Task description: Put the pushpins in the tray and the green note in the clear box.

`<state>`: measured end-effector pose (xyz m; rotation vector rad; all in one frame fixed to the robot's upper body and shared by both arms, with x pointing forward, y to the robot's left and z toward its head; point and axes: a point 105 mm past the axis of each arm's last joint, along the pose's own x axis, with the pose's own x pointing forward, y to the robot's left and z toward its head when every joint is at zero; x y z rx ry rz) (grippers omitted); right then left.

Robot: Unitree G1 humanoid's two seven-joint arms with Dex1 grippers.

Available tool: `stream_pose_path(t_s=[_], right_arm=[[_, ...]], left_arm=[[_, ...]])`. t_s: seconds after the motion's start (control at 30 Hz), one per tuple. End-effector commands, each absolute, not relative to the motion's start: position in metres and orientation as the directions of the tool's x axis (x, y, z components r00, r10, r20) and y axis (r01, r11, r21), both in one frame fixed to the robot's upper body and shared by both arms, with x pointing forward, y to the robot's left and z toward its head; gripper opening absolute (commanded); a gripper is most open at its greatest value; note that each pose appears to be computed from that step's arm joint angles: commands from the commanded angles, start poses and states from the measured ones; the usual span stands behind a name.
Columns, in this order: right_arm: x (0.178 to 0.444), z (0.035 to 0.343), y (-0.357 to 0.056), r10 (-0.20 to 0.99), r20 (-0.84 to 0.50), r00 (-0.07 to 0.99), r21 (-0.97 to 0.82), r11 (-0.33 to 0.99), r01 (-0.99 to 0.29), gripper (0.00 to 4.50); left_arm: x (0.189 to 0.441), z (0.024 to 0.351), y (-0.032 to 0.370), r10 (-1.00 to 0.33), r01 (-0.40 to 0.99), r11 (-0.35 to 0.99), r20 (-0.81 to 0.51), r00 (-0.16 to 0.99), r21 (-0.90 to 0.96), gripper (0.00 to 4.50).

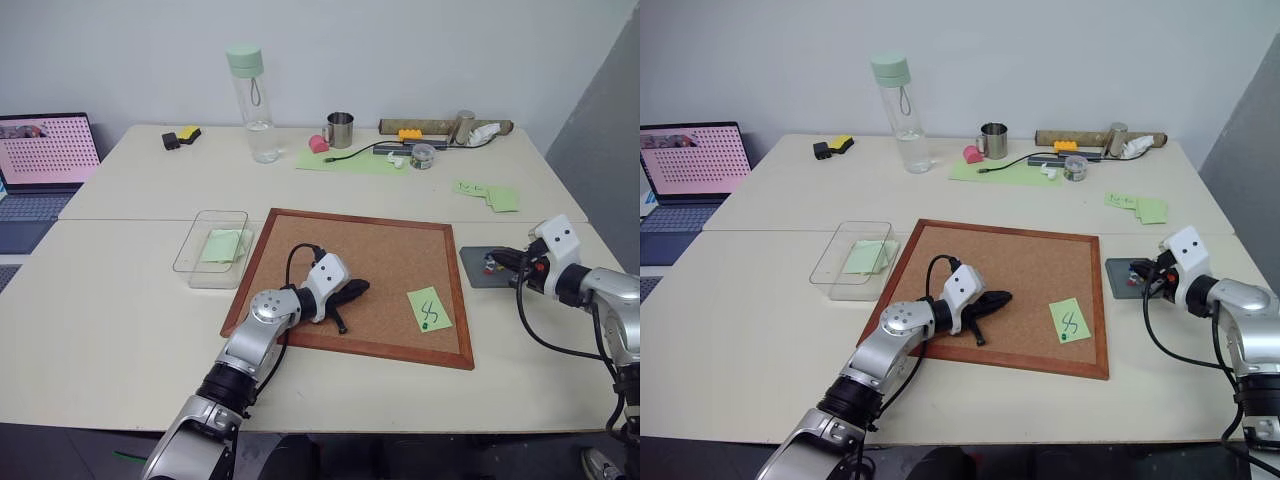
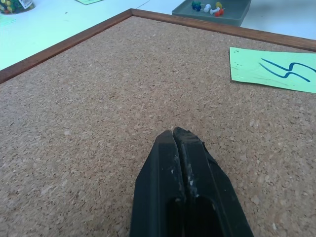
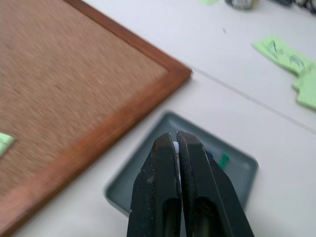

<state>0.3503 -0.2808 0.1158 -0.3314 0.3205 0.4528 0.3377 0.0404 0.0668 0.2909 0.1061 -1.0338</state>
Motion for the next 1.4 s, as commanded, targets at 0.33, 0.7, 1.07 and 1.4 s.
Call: stream_pose_path(t_s=[0.33,0.7,1.07,1.4], right_arm=[[0.36,0.12,-0.282,0.35,-0.327,0.878,-0.257,0.861,-0.439,2.56],[0.312,0.137,-0.216,0.699,-0.307,0.646,-0.266,0.589,-0.763,3.82],[0.275,0.103,-0.174,0.792,-0.389,0.47,-0.211,0.42,-0.882,3.82],[0.276,0.083,-0.169,0.795,-0.402,0.454,-0.195,0.41,-0.891,3.22]], left_arm=[[0.334,0.043,0.054,-0.791,0.849,0.503,-0.311,0.528,0.161,0.0],[0.336,0.044,0.056,-0.789,0.848,0.505,-0.311,0.53,0.164,0.0],[0.336,0.045,0.057,-0.788,0.847,0.504,-0.314,0.53,0.166,0.0],[0.336,0.045,0.059,-0.783,0.843,0.511,-0.314,0.537,0.169,0.0]])
